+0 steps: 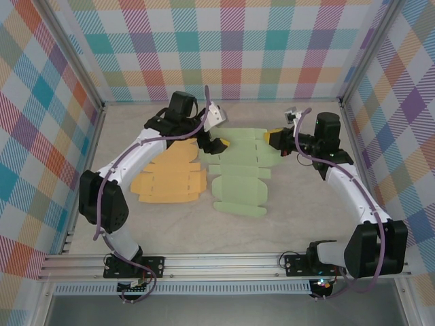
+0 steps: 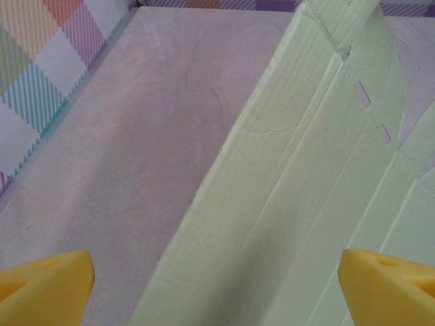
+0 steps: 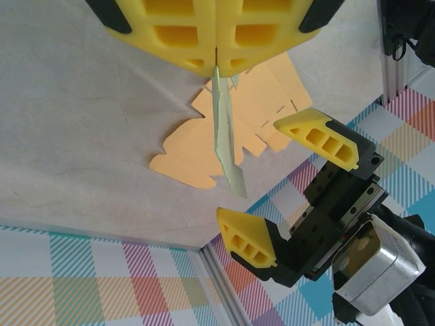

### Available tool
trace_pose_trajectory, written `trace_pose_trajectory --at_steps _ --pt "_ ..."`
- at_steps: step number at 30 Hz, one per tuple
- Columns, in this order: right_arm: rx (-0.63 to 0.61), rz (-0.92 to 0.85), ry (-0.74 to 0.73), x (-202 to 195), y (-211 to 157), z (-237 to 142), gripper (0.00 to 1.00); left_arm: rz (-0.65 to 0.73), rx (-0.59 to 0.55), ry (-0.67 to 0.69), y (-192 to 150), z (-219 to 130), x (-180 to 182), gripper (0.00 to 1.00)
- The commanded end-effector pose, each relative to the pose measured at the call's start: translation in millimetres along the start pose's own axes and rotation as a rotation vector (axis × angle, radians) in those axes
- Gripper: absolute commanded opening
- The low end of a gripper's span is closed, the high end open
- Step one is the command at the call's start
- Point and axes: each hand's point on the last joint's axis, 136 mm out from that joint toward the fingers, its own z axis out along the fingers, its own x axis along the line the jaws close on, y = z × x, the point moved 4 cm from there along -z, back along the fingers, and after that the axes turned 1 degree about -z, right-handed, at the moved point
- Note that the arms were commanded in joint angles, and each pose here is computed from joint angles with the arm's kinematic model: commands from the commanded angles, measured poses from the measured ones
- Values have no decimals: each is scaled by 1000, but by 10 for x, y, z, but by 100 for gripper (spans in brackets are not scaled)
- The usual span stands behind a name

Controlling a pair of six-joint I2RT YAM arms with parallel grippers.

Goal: Fold the paper box

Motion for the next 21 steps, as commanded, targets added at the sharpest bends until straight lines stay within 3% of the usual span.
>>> trace_pose_trajectory --at_steps 1,7,13,16,21 --pt "-10 -73 54 129 19 5 0 36 30 -74 -38 -19 -102 90" --pt "-8 -80 64 151 23 24 0 29 46 -46 -100 -27 -13 68" --pt "-1 -73 66 132 0 64 0 20 86 -32 -188 24 54 37" --pt "2 -68 58 104 0 82 0 20 95 -46 -217 37 31 34" --pt "2 -68 40 63 0 97 0 26 106 -36 -249 41 40 12"
